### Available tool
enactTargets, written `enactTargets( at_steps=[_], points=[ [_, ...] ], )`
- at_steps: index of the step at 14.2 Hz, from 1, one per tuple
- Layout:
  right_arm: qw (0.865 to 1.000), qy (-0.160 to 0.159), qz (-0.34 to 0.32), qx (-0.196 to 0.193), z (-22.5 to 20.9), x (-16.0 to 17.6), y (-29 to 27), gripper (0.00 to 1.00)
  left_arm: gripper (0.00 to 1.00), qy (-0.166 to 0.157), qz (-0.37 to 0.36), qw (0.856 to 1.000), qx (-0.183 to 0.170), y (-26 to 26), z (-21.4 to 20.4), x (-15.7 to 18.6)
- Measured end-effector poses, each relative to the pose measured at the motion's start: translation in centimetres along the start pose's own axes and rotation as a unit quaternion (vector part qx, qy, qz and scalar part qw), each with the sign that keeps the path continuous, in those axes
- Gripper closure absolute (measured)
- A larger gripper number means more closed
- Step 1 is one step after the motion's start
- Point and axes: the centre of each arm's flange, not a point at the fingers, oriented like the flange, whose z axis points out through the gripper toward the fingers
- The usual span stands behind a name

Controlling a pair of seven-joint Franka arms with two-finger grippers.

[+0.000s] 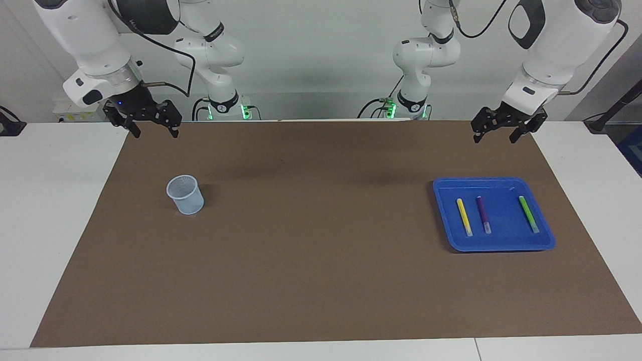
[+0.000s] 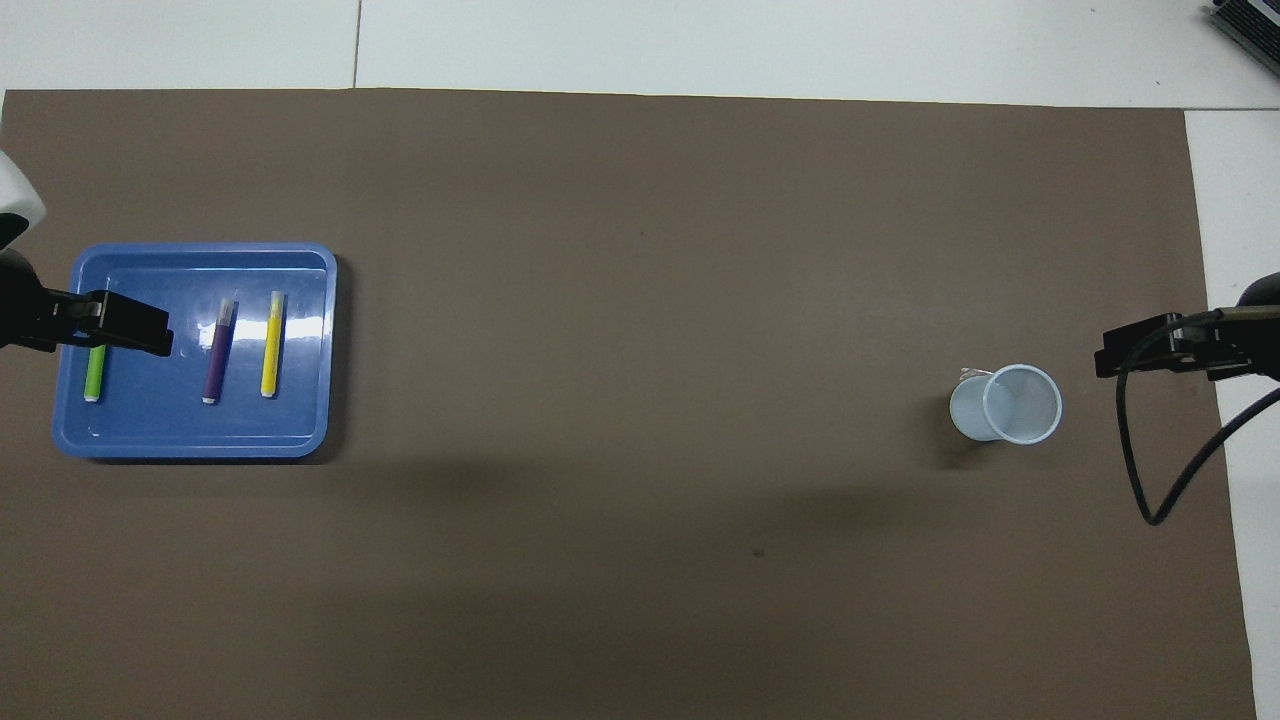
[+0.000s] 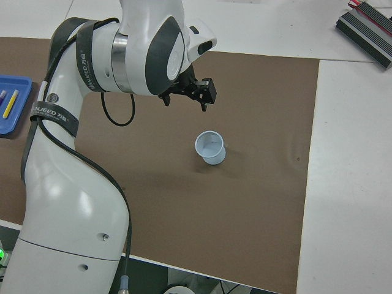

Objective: Right arm passes pens to left for tray arrangement

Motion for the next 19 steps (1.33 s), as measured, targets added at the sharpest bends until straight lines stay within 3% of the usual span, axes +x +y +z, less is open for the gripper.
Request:
enactTargets(
  at_steps=[19],
  points=[
    [1.0,0.0,0.0,0.0,0.0,0.0,0.0,0.0,0.0,0.018,-0.003,1.0,-0.002,-0.2,-2.1,-0.2]
  ],
)
